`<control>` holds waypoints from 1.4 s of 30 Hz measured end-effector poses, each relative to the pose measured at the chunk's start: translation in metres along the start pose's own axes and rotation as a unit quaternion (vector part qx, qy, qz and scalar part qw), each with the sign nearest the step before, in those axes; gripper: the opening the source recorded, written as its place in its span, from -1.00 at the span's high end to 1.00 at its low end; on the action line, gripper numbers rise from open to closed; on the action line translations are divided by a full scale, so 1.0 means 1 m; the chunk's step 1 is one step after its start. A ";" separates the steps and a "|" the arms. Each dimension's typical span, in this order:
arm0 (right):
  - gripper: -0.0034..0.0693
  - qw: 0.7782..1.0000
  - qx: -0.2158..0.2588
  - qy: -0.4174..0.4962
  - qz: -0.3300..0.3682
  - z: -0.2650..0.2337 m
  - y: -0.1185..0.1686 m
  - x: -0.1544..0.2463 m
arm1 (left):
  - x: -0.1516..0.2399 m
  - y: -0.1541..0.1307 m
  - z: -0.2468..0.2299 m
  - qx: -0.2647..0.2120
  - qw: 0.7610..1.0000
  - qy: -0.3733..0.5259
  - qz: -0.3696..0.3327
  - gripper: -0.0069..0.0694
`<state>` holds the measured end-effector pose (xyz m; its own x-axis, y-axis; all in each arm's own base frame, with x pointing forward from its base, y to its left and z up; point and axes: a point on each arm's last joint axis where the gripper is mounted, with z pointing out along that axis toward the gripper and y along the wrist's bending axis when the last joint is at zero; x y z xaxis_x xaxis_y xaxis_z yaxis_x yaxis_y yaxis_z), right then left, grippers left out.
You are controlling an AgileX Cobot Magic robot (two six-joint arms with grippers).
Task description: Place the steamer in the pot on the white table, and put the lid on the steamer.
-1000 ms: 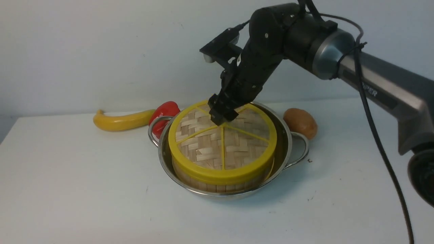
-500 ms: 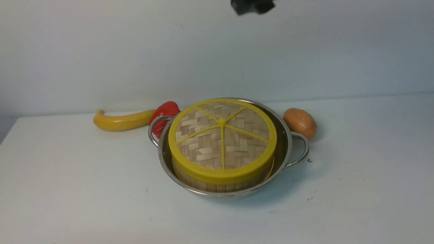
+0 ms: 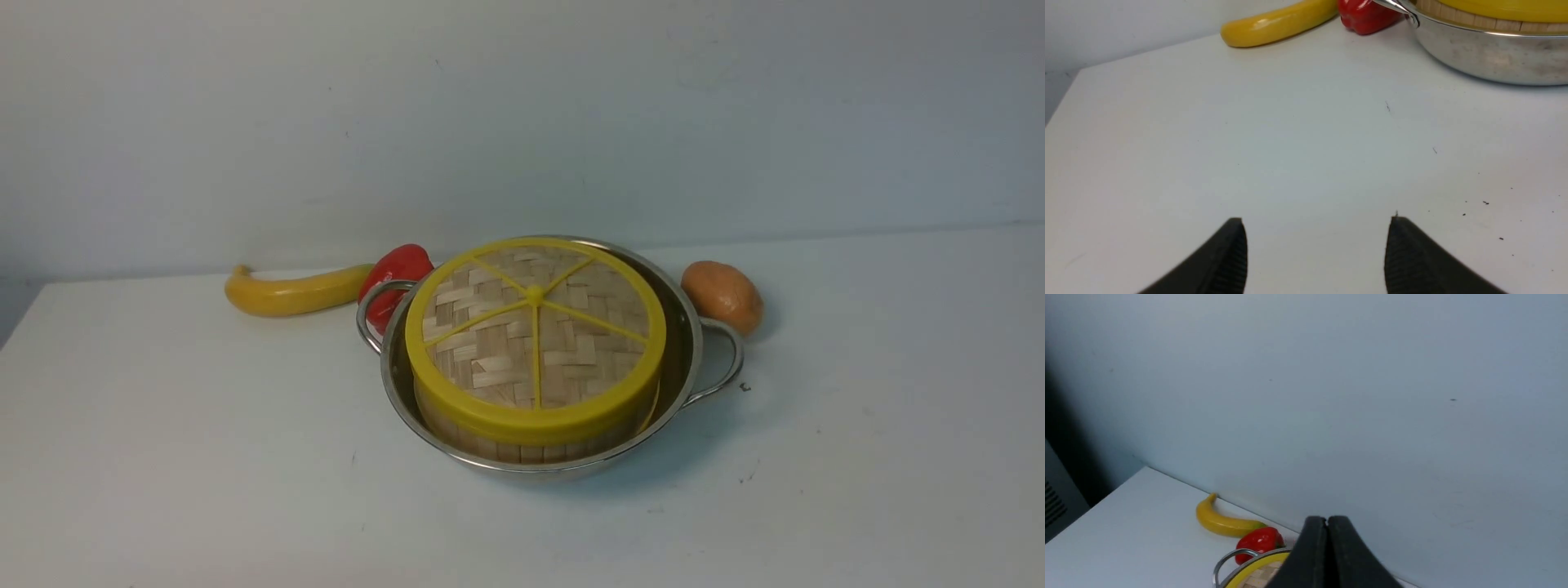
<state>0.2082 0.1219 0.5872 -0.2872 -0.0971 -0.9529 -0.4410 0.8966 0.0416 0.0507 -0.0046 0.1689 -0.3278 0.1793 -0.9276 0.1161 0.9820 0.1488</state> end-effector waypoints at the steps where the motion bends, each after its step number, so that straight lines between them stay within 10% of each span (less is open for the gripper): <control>1: 1.00 1.000 0.013 -0.006 -0.002 -0.006 -0.003 -0.001 | 0.000 0.000 0.000 0.000 1.000 0.000 0.000 -0.28; 10: 1.00 0.996 0.076 -0.040 -0.008 -0.063 -0.028 0.051 | 0.000 0.000 0.000 0.000 1.000 0.000 0.000 -0.28; 26: 0.98 0.973 0.177 -0.139 0.046 -0.091 -0.051 0.342 | 0.000 0.000 0.000 0.000 1.000 0.000 0.000 -0.28; 42: 0.96 0.975 0.213 -0.038 0.040 -0.065 -0.059 0.439 | 0.000 0.000 0.000 -0.001 1.000 0.000 0.001 -0.28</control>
<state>0.0530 -0.0019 0.1861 -0.2356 -0.0008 -0.9719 -0.0216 0.9998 0.0045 0.0507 -0.0045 0.1690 -0.3269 0.1815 -0.9275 0.1157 0.9817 0.1514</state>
